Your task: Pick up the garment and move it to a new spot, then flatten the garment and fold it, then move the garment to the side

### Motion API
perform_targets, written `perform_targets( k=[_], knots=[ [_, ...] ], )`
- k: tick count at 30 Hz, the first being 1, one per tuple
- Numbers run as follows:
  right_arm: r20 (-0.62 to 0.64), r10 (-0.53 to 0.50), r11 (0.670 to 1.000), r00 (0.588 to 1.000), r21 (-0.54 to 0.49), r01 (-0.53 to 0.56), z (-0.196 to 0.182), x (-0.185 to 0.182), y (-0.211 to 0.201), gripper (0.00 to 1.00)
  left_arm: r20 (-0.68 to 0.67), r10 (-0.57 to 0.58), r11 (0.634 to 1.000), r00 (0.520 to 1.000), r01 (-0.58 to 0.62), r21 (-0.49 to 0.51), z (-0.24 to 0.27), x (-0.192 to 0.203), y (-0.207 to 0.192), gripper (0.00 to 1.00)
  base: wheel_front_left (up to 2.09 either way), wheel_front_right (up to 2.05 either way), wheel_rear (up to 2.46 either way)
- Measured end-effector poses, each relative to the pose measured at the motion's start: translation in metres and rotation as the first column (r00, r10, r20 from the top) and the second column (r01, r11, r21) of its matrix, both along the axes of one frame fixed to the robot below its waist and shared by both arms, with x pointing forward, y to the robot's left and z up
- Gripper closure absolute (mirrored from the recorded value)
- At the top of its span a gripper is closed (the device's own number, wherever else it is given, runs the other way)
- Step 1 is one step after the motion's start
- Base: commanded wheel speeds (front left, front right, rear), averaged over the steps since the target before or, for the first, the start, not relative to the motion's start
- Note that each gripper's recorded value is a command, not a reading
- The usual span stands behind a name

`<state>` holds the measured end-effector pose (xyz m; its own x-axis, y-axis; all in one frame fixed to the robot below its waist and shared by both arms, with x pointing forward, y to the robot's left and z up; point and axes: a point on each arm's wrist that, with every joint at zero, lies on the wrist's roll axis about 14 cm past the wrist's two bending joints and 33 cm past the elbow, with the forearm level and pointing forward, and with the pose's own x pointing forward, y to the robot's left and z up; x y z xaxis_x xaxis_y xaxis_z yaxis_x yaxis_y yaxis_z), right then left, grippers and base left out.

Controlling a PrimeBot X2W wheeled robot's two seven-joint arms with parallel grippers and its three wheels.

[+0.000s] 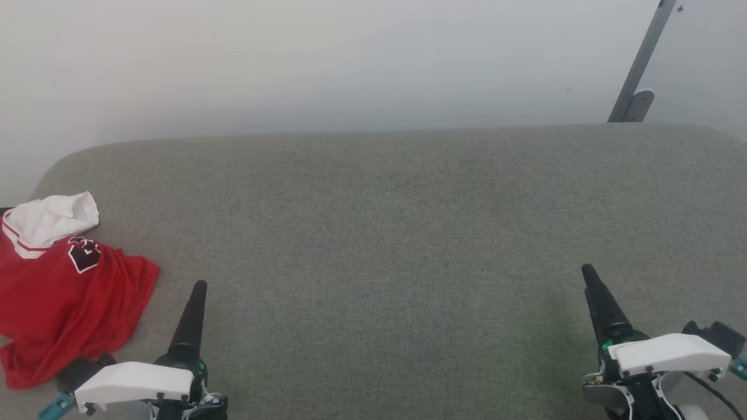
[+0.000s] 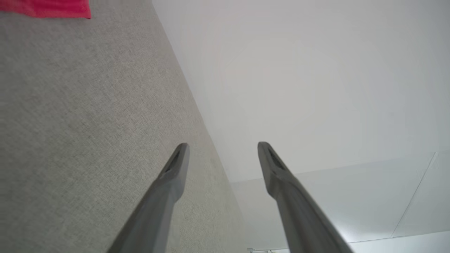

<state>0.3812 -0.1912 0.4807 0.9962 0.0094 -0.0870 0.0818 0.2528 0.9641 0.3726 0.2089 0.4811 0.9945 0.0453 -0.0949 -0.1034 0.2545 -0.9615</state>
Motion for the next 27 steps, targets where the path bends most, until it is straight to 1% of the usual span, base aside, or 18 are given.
perform_targets(
  k=[4, 11, 17, 22, 27],
  knots=[
    [-0.006, 0.016, 0.993, 1.0, -0.115, -0.016, -0.001, 0.003, -0.002, 0.0, -0.014, -0.004, 0.994, 1.0, 0.005, 0.11, 0.0, 0.0, 0.004, 0.0, 0.0, 0.0, 0.0],
    [-0.022, 0.033, 0.964, 0.999, -0.264, -0.038, -0.006, 0.005, -0.001, 0.0, -0.034, -0.016, 0.959, 0.999, 0.025, 0.284, 0.0, -0.001, 0.007, 0.0, 0.0, 0.0, 0.0],
    [-0.039, 0.055, 0.921, 0.998, -0.384, -0.066, -0.009, 0.006, -0.001, 0.0, -0.025, -0.009, 0.921, 1.0, 0.018, 0.388, 0.004, -0.001, 0.013, 0.0, 0.0, 0.0, 0.0],
    [-0.036, 0.061, 0.882, 0.998, -0.466, -0.071, -0.006, 0.009, -0.004, 0.0, -0.015, -0.007, 0.875, 1.0, 0.014, 0.485, 0.008, 0.0, 0.018, 0.0, 0.0, 0.0, 0.0],
    [-0.038, 0.061, 0.844, 0.997, -0.531, -0.071, -0.005, 0.009, -0.01, 0.0, 0.007, -0.007, 0.834, 1.0, 0.002, 0.552, 0.013, 0.001, 0.022, 0.0, 0.0, 0.0, 0.0]
  ],
)
